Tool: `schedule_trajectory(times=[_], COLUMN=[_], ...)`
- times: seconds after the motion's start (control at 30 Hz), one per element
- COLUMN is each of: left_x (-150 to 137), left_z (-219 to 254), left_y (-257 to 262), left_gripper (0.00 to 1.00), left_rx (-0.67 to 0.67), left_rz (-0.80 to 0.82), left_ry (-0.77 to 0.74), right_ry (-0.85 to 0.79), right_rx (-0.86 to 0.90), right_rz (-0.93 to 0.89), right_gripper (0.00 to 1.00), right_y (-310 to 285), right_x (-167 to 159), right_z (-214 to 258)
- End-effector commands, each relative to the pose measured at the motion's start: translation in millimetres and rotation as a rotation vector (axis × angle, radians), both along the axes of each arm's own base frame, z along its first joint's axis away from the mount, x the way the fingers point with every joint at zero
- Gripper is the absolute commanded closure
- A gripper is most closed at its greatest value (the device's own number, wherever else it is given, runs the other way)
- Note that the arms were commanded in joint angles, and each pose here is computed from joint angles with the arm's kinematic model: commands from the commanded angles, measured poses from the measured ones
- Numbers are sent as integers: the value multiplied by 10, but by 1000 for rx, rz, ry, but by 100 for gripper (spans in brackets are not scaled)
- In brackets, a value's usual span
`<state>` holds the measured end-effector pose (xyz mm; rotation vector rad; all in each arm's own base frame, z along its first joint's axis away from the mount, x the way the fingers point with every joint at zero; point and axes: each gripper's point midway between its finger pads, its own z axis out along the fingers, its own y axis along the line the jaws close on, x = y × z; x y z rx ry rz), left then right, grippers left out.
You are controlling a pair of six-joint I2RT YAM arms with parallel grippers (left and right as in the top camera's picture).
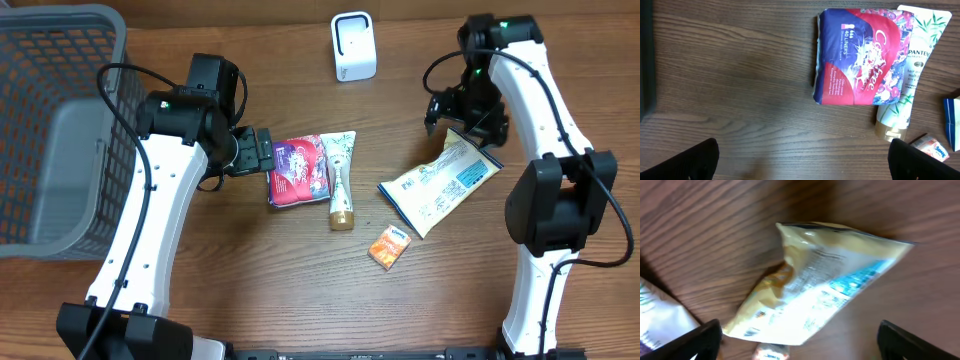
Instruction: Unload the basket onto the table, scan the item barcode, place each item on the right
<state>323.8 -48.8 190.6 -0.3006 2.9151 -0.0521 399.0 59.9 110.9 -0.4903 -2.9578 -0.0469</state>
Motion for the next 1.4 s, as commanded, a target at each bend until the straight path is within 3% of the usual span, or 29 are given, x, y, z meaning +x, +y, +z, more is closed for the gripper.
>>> schedule_trajectory(times=[0.0,0.23,0.7,1.07,1.37], left_x=[16,15,15,15,15], left_z=[26,26,26,26,26], left_y=[3,3,3,3,3], left_gripper=[0,0,0,0,0], left_rx=[5,5,5,5,5], left_rz=[9,9,9,9,9], left_ry=[-11,-11,-11,-11,-11], right_ry=[-54,-25,-249,-67,-28], right_rx=[-70,5,2,-1,88], right_rz=[-14,-147,-213,-249,-240], right_gripper=[0,1,0,0,0], right_y=[-193,-559,-768,-748,-588], right_x=[57,4,-175,-398,-487], right_z=[166,215,1070,281,-340])
